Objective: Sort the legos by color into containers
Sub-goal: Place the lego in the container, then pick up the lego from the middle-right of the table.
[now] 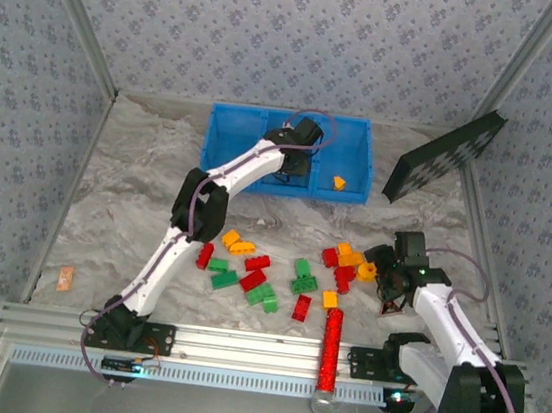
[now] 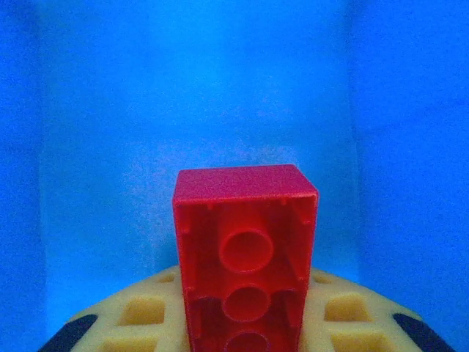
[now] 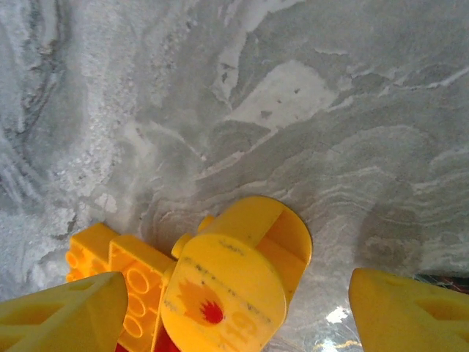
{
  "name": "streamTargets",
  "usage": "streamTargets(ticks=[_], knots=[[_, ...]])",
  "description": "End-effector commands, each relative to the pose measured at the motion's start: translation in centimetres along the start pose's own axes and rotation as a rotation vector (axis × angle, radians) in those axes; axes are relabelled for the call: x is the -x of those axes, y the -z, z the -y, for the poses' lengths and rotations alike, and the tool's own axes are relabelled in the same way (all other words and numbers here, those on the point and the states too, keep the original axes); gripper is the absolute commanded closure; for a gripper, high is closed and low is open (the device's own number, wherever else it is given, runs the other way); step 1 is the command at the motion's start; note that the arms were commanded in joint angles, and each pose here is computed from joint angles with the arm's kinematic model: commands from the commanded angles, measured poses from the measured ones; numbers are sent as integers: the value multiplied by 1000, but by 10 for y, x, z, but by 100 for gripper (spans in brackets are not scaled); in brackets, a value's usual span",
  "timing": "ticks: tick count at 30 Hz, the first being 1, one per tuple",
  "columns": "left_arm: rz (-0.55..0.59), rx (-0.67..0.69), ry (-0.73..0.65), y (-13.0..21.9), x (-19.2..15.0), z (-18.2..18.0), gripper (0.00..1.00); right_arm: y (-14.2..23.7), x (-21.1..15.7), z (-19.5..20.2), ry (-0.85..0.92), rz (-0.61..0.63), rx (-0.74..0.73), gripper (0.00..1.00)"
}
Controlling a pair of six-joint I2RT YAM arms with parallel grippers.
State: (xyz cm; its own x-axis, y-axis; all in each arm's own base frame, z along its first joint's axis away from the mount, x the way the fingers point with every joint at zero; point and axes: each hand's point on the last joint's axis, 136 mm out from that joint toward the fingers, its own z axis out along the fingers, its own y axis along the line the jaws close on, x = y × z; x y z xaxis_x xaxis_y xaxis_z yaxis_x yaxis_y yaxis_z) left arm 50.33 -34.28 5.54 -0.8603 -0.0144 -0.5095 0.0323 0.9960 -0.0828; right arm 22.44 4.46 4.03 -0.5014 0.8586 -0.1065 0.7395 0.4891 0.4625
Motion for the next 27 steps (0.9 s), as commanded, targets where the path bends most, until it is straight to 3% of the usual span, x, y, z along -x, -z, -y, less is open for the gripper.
streamTargets(ticks=[1,10,18,27], knots=[[-39,16,21,-8,-8,-6,72,-2,3,-9,-45,-14,-2,19],[-23,7,24,3,1,-7,49,-12,4,-11,-65,-26,-24,24],[43,-39,11,47,28,-2,45,-21,2,-5,-11,-40,-72,39],[162,-83,-3,126,63,-7,44,-30,1,-8,56,-46,-101,58]])
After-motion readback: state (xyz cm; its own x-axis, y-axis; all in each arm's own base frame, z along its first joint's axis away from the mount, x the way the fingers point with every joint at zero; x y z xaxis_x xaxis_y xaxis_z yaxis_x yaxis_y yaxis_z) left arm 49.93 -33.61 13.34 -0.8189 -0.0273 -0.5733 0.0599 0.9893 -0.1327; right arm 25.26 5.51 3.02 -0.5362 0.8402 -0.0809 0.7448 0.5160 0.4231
